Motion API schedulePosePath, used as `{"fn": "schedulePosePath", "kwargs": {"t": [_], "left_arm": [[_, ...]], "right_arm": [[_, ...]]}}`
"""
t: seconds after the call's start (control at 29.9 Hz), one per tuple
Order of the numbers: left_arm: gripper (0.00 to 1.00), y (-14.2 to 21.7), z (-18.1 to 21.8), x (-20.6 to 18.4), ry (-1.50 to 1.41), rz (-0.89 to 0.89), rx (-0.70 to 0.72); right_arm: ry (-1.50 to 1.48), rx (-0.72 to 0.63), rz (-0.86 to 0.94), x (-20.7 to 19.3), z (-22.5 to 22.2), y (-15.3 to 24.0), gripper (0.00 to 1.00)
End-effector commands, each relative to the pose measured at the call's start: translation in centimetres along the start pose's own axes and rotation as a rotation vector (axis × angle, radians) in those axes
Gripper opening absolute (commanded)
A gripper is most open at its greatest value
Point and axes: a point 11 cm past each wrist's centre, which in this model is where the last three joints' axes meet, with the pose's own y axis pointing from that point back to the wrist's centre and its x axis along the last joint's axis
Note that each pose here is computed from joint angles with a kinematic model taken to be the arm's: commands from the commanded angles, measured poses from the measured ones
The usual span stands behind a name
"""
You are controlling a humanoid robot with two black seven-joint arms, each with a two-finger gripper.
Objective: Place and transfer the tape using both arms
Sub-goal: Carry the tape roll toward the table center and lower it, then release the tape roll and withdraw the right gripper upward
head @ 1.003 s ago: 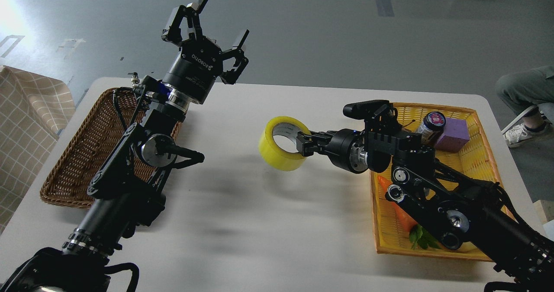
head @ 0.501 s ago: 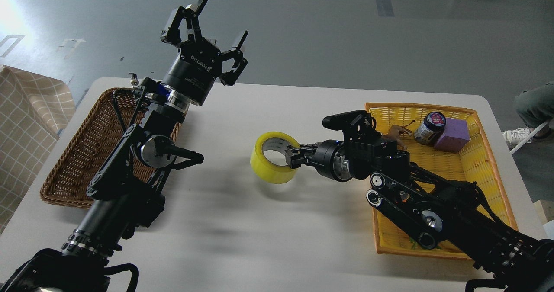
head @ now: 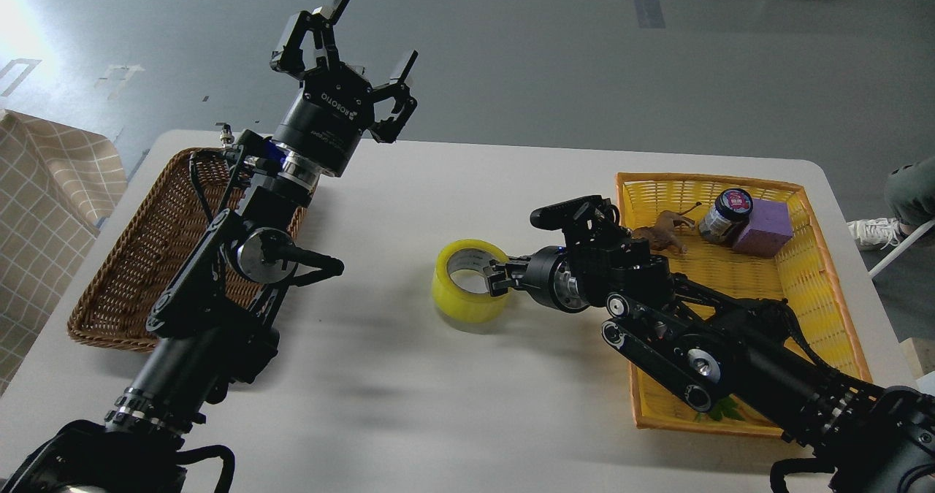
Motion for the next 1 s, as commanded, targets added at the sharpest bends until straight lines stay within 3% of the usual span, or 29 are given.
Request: {"fn": "schedulePosePath", "kwargs": {"t": [0.0, 0.07, 0.17, 0.23, 0.3, 0.37, 0.43, 0.47, 0.6, 0.97], "left_arm": [[0.98, 0.0, 0.0, 0.0, -0.001, -0.001, 0.0], [0.98, 0.0, 0.1, 0.0, -0.001, -0.001, -0.001], [0.98, 0.0, 0.1, 0.0, -0.001, 0.0, -0.002], [0.98, 0.0, 0.2, 0.1, -0.002, 0.001, -0.007], [0.98, 0.0, 0.3, 0.1, -0.003, 0.0, -0.009], [0.98, 0.0, 0.3, 0.2, -0.004, 0.001, -0.011], [0.98, 0.1, 0.3, 0.2, -0.003, 0.002, -0.01], [0.98, 0.1, 0.3, 0.2, -0.003, 0.002, -0.011], [0.98, 0.3, 0.3, 0.3, -0.004, 0.003, -0.01], [0.98, 0.3, 0.4, 0.2, -0.016, -0.01, -0.012]], "right_arm": [[0.004, -0.011, 0.004, 0.5, 0.3, 0.0, 0.0], [0.003, -0.013, 0.003, 0.4, 0.4, 0.0, 0.0], [-0.002, -0.01, 0.002, 0.4, 0.3, 0.0, 0.09], [-0.006, -0.015, 0.0, 0.3, 0.5, -0.1, 0.2], [-0.018, -0.016, 0.024, 0.7, 0.7, 0.0, 0.4], [-0.024, -0.016, 0.041, 0.9, 0.7, 0.0, 0.48], [-0.034, -0.014, 0.077, 1.3, 0.7, 0.0, 0.61], [-0.052, -0.014, 0.126, 2.0, 0.8, 0.2, 0.73], [-0.093, -0.008, 0.269, 4.0, 1.0, 0.6, 0.95], [-0.321, 0.08, 0.601, 12.7, 1.8, 6.3, 1.0]]}}
